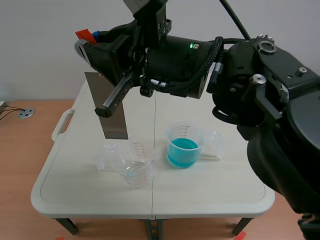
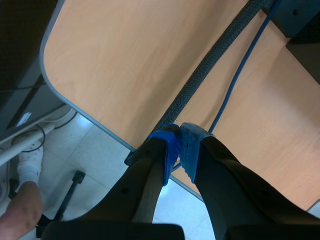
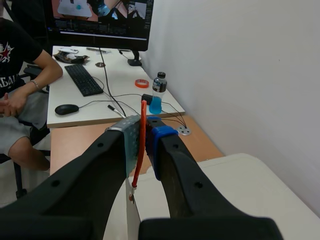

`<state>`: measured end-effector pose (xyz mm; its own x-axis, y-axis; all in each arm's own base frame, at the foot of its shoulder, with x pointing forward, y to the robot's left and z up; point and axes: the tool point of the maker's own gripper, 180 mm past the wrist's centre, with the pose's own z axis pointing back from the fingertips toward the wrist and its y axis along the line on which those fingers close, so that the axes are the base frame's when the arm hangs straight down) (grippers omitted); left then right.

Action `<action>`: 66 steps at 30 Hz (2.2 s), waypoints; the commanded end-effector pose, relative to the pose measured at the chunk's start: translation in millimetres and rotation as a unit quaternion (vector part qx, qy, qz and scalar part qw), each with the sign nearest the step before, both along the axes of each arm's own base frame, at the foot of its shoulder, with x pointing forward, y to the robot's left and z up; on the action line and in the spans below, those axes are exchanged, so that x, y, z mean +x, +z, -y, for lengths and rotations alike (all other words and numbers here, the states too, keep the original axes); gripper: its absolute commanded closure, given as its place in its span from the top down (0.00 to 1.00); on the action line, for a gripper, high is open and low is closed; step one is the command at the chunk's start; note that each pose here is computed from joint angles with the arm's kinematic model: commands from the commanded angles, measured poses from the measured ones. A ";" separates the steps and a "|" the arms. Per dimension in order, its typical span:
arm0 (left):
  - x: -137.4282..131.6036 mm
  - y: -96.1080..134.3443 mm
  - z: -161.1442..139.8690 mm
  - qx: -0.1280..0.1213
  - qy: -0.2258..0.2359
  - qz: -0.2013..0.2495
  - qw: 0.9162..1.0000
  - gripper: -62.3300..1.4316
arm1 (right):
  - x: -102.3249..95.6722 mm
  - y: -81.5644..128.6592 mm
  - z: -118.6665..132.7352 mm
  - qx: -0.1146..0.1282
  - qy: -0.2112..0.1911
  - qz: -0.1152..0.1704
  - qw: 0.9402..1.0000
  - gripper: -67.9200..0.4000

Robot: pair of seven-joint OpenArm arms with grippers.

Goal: Hold the metal plate by the orange handle, dip it into the blue solution, take it out and point at it, then put the plate back in the beaker on the left.
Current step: 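Put the plate into the left beaker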

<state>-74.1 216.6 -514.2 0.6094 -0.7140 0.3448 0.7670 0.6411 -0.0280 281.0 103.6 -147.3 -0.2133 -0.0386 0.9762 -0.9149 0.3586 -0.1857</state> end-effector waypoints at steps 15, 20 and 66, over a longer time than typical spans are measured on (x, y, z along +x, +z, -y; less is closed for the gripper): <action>7.6 -0.4 -0.5 0.000 0.006 0.004 1.000 0.04 | 2.4 14.1 -1.1 0.007 -0.006 0.016 1.000 0.03; 9.8 -0.9 -0.7 0.000 0.006 0.006 1.000 0.04 | 2.4 12.2 -1.2 0.004 -0.006 0.013 1.000 0.03; 9.8 -1.4 -1.7 0.002 0.007 0.006 1.000 0.04 | 20.2 -98.7 0.4 0.002 -0.028 -0.147 0.989 0.03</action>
<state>-64.5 220.1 -516.3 0.6097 -0.7151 0.3419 0.7636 0.6456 -0.0116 297.7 101.4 -259.5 0.1010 0.0048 0.9949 -0.9065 0.4125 0.0901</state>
